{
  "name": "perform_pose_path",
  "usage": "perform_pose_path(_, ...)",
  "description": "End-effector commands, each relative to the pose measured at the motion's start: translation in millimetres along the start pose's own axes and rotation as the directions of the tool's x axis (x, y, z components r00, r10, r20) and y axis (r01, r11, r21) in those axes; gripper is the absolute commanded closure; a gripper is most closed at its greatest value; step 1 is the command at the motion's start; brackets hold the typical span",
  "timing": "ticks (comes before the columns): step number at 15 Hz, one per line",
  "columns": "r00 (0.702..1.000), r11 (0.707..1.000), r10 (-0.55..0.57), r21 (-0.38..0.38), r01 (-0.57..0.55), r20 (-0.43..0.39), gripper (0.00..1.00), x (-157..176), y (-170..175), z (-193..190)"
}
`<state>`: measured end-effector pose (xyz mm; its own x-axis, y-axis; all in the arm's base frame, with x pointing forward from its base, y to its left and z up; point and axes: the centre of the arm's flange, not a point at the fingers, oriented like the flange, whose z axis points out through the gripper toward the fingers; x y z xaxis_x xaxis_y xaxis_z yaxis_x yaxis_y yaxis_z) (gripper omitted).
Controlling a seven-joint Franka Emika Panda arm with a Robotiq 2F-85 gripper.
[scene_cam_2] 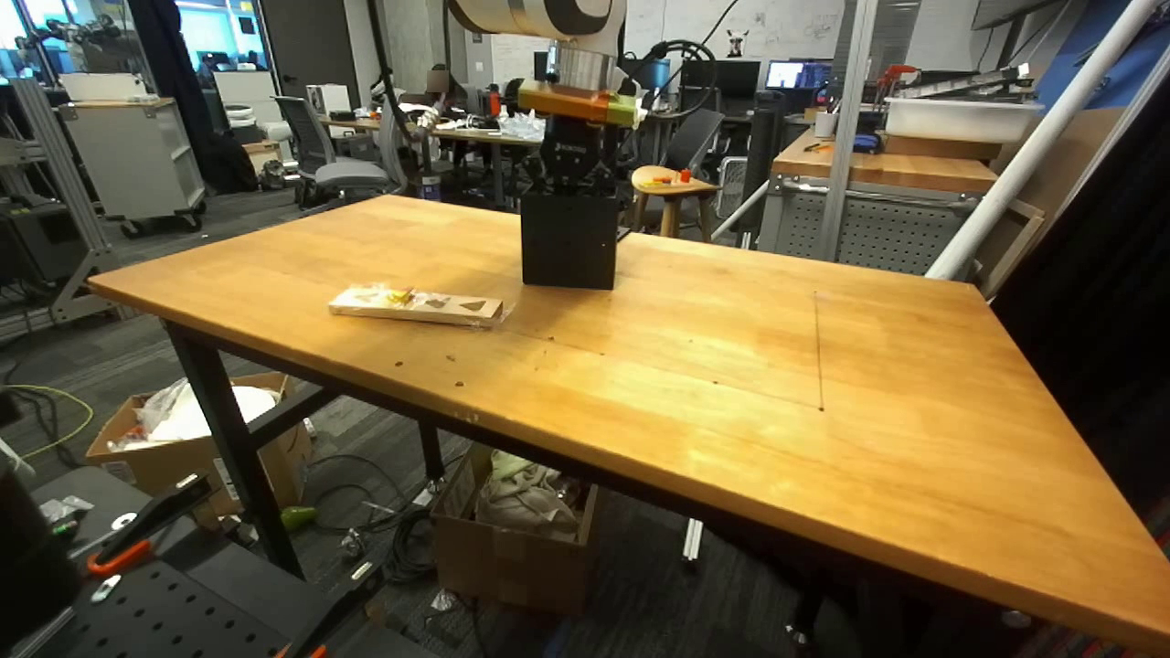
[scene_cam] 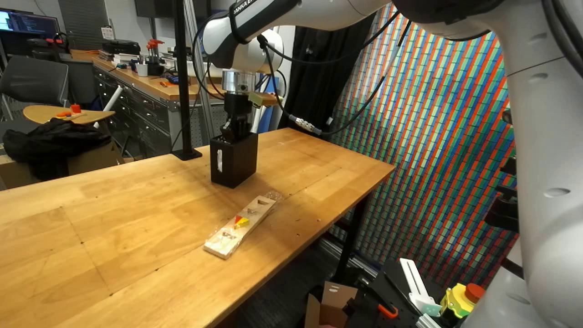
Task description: Put the white cloth inside the black object
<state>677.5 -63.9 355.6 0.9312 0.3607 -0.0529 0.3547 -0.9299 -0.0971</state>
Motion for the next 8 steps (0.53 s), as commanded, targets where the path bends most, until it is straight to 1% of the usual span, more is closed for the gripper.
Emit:
perform_pose_path(1, 1.000, 1.000, -0.010, 0.020, 0.010, -0.010, 1.00, 7.7, 2.9, 5.8)
perform_pose_path(8, 0.999, 0.999, 0.003, 0.051, -0.005, 0.046, 1.00, 6.0, 8.7, 43.5)
